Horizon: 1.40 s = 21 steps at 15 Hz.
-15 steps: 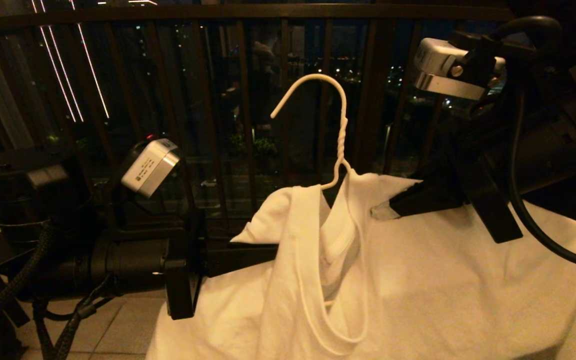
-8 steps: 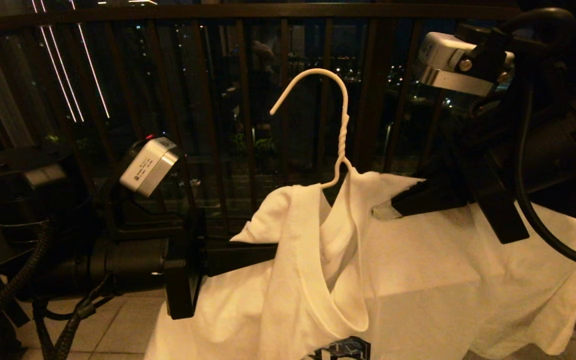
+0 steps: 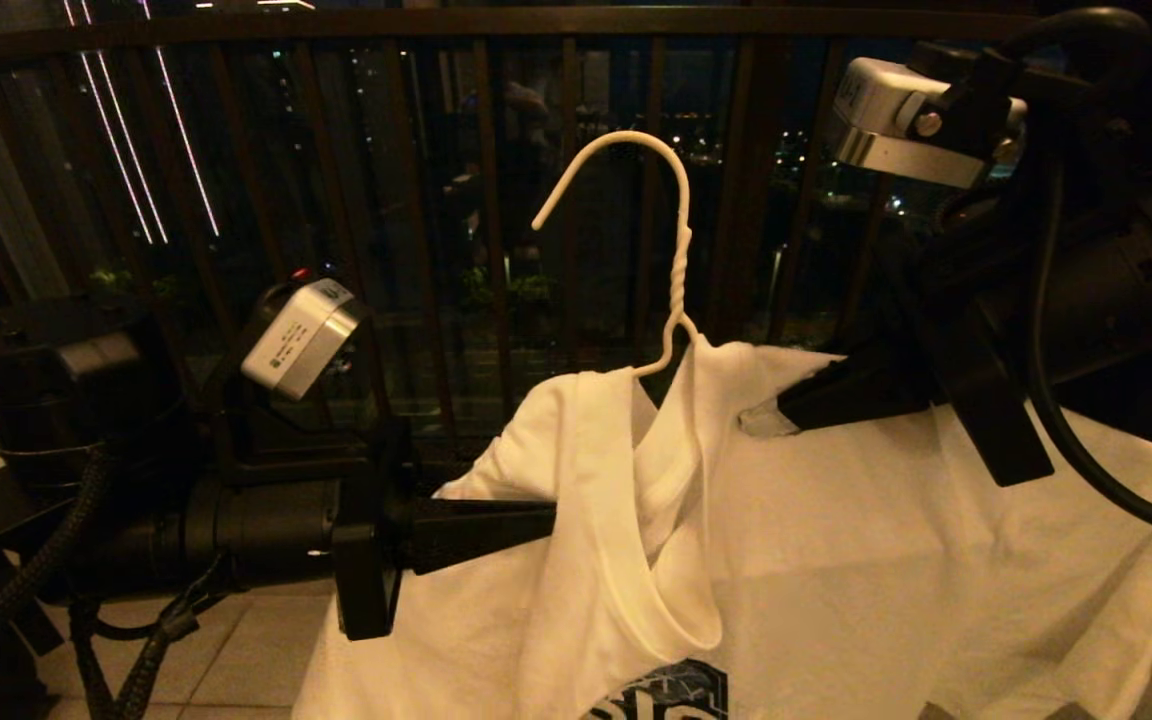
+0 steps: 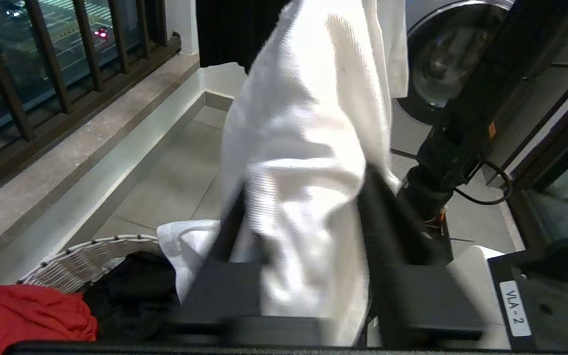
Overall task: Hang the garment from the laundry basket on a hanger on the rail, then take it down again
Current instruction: Hang the clothes on the clothes rack
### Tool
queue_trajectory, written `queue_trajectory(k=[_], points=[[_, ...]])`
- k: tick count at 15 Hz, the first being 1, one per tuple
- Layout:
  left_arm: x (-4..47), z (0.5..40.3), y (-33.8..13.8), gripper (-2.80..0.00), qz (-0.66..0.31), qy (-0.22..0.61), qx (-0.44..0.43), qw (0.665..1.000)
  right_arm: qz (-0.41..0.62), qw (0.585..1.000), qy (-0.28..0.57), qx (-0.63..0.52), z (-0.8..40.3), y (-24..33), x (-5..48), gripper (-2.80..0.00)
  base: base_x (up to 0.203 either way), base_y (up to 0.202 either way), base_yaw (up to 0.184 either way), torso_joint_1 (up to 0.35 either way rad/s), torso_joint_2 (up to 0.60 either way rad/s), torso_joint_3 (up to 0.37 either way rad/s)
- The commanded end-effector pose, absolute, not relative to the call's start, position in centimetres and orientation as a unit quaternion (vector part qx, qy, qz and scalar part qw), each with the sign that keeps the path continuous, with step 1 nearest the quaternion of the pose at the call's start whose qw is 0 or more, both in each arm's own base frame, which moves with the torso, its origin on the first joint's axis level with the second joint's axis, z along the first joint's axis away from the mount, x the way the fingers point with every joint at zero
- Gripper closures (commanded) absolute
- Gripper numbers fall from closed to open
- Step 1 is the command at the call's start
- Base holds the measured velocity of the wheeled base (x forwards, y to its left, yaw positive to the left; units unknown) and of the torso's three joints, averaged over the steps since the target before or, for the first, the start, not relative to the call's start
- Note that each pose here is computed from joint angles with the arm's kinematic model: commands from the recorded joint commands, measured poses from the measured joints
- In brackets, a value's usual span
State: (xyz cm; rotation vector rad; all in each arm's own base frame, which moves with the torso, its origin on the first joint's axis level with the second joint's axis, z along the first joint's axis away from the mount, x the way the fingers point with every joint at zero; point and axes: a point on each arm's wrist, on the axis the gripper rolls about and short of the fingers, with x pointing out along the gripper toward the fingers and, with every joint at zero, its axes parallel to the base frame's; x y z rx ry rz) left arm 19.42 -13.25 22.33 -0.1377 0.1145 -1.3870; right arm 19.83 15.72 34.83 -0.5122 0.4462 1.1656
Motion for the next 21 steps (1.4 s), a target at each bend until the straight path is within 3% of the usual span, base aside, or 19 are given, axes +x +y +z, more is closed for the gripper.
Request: queue_trajectory(k=[1,16,17,18,21], points=[[19.6,22.2,-13.3,-2.8,-0.64,0.055,-0.064,0.764,0.541,0.78,0.207,-0.238,34.8,15.7,19.8,0.0,0.0,0.0,0.0,0.0,0.0,0.0],[22.1,25.9,-8.9,-2.8,-0.54,-0.017,-0.055,0.84,0.516,0.801,0.204,-0.227,34.9,14.6,21.6,0.0,0.0,0.0,0.0,0.0,0.0,0.0],[22.2,26.0,-8.8,-2.34,-0.535,-0.02,-0.055,0.843,0.516,0.801,0.204,-0.227,34.8,14.7,21.7,0.0,0.0,0.0,0.0,0.0,0.0,0.0],[22.2,26.1,-8.7,0.0,-0.533,-0.022,-0.055,0.844,0.515,0.801,0.202,-0.227,34.9,14.7,21.7,0.0,0.0,0.0,0.0,0.0,0.0,0.0],[22.1,26.9,-8.4,0.0,-0.527,-0.03,-0.06,0.847,0.512,0.806,0.194,-0.225,35.0,14.7,22.0,0.0,0.0,0.0,0.0,0.0,0.0,0.0]])
